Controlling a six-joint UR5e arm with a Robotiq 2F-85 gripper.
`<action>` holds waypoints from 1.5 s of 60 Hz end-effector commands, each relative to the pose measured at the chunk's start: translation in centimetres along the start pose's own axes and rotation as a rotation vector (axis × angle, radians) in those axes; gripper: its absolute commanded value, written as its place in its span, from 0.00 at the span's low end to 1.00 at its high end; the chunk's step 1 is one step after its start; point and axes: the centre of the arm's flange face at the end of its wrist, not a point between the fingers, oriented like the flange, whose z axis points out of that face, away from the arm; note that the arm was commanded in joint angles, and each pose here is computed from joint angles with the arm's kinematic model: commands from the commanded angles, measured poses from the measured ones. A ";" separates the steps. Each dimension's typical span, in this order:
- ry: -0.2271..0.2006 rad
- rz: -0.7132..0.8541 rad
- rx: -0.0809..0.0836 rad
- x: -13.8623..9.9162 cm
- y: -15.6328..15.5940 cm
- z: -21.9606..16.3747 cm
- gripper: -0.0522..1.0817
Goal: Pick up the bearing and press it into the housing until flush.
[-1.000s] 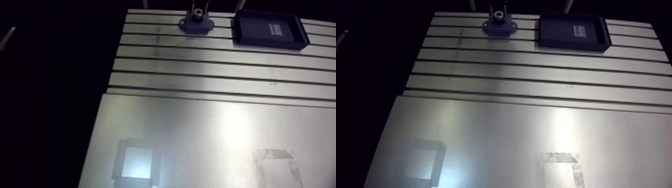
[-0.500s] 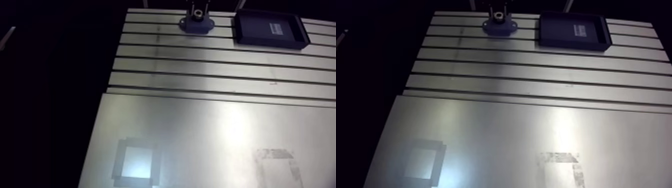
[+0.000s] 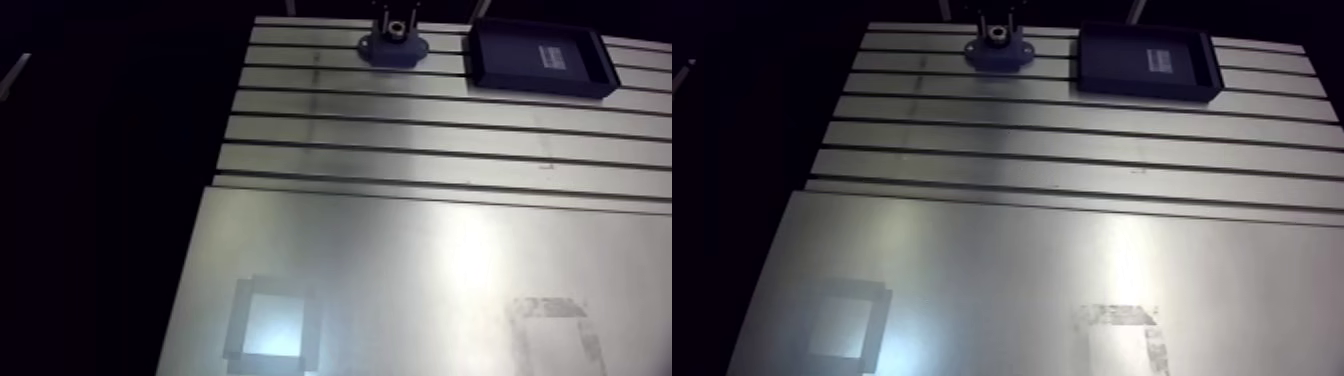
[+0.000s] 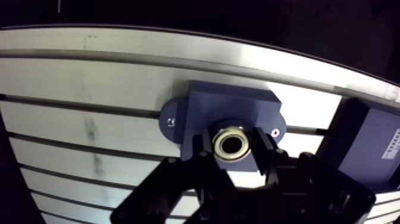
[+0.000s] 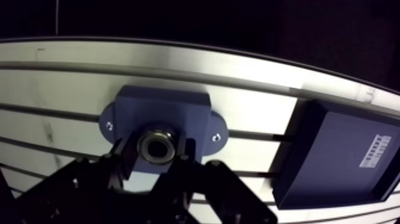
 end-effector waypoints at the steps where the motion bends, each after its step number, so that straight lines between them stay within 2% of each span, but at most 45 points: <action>1: -0.003 0.000 0.000 -0.1 0.0 0.1 0.62; 90: -0.009 -0.001 -0.002 -0.3 0.0 0.4 0.62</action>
